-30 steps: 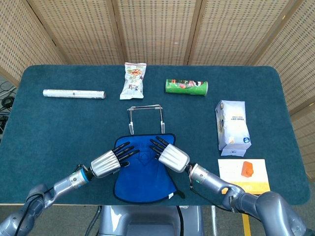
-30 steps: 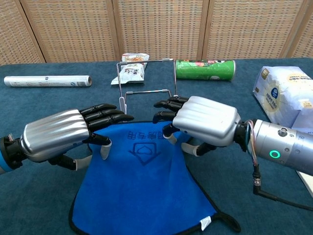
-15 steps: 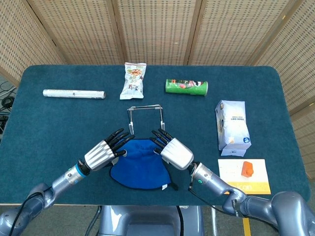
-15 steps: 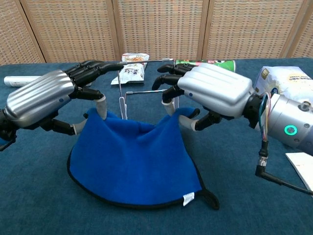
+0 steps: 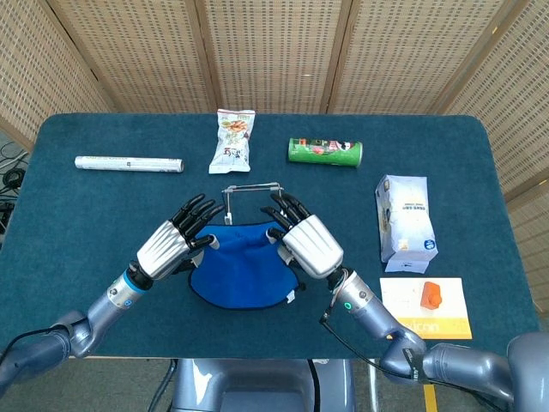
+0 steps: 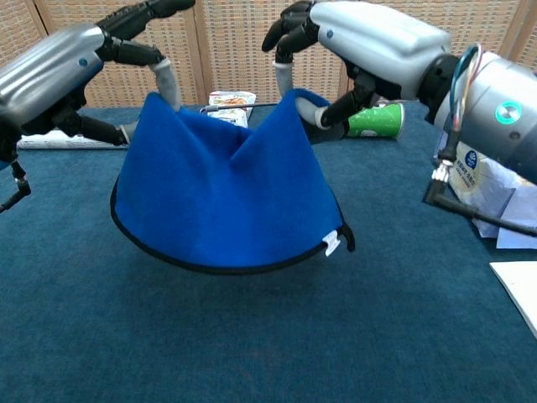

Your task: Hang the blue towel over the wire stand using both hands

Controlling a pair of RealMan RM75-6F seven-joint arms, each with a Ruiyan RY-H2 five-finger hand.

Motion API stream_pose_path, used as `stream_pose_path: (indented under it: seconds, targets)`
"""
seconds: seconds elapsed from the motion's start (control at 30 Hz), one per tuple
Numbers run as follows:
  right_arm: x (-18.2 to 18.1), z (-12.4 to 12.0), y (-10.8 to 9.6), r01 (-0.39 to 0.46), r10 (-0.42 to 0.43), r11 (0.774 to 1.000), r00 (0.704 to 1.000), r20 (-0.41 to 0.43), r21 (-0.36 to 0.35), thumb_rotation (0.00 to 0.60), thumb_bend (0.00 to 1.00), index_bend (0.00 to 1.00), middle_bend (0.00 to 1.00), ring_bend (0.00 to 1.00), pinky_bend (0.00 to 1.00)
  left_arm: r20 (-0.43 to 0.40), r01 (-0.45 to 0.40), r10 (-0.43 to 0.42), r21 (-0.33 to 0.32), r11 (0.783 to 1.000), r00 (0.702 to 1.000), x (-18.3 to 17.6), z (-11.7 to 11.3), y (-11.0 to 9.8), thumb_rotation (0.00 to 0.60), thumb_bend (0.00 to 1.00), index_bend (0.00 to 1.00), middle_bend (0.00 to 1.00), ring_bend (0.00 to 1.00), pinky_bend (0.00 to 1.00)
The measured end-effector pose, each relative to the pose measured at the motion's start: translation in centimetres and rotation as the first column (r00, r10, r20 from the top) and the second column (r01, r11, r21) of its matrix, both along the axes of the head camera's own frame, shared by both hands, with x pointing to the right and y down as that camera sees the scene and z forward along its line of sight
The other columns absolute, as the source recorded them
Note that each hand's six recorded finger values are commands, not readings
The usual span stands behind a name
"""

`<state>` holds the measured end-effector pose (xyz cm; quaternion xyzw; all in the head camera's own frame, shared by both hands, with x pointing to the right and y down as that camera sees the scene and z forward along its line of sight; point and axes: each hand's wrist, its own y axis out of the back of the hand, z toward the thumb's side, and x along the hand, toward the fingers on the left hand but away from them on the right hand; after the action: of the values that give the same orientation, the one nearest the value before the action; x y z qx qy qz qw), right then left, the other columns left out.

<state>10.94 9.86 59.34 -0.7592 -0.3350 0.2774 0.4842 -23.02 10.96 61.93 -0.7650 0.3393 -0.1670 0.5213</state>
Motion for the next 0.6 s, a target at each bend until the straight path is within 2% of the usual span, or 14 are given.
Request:
stream_pose_path:
  seconds: [0.27,0.6]
  targets:
    - [-0.7,-2.3,-2.9,-0.058,0.058,0.998,0.998,0.016,0.004,0.6,0.52,0.62,0.21,0.05,0.11,0.011,0.041,-0.041,0.046,0.998,0.999,1.5,-3.1,-4.0,0.6,0.49,0.7,0.0,0.0,0.0]
    - [-1.1,-3.4,-7.0,-0.146,0.146,0.989,0.989,0.003,0.02,0.6,0.52,0.62,0.21,0.05,0.11,0.002,0.091,-0.091,0.037,0.995,0.996,2.9,-4.2,-7.3,0.6,0.49,0.7,0.0,0.0,0.0]
